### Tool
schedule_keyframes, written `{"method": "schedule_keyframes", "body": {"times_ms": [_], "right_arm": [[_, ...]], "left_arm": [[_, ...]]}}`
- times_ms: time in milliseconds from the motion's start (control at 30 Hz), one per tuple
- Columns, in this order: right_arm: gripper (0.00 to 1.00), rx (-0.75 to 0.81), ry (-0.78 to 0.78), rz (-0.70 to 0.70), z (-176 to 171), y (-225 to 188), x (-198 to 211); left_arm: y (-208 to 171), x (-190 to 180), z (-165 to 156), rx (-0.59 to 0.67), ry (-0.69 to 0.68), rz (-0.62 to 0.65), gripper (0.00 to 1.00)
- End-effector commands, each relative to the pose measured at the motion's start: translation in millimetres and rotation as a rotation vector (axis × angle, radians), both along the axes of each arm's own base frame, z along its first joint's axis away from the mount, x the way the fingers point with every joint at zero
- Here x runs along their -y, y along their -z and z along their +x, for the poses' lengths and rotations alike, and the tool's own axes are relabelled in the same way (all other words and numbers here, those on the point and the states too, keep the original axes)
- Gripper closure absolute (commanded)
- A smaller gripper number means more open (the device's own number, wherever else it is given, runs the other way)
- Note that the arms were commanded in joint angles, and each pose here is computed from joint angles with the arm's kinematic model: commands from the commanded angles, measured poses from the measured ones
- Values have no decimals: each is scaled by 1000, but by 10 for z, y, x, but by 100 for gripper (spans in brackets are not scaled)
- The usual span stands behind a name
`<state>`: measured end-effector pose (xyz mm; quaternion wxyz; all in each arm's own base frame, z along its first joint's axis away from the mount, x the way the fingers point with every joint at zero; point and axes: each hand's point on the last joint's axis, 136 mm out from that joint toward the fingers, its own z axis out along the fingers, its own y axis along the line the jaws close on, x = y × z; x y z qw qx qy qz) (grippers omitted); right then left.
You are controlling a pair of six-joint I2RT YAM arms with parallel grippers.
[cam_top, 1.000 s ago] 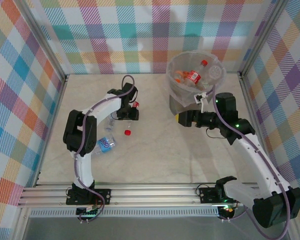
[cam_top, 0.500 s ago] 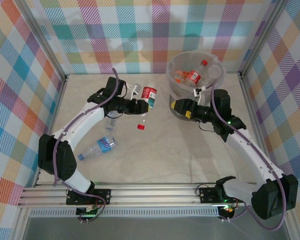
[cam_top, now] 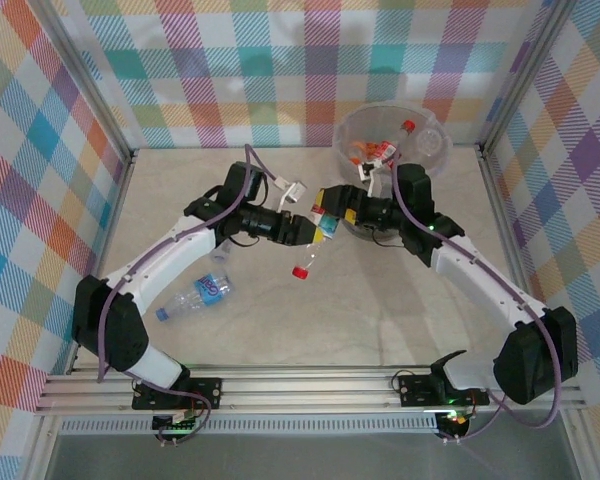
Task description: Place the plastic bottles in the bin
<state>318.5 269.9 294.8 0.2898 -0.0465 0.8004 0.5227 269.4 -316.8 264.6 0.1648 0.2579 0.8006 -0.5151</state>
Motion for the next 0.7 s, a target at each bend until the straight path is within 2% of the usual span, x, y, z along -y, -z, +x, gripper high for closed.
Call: {"method": "schedule_keyframes", "body": {"times_ms": [0,167,233,267,333,433,467,667], "right_arm": [[15,53,-9,26,39,-187,-81],[37,64,6,-3,23,-185,-49],[41,75,21,-17,10,-195,-12],[43,85,25,-19,0,-224,5],[44,106,38,-32,-9,-299,46],[45,146,73,-71,6,-448,137],[46,157,88,-83,20,-498,173],[46,225,200,-123,200,-870,499]], "left_arm": [[-265,13,-186,84,59,-65,42],[-262,-12,-179,108,34,-47,41],[-272,-22,-173,122,24,-43,36],[-285,-28,-167,131,18,-41,29],[-293,-49,-155,152,2,-31,22],[-368,-128,-138,241,-41,-15,3],[-388,-150,-133,268,-51,-15,0],[-665,-350,-206,454,-125,-35,0]]}}
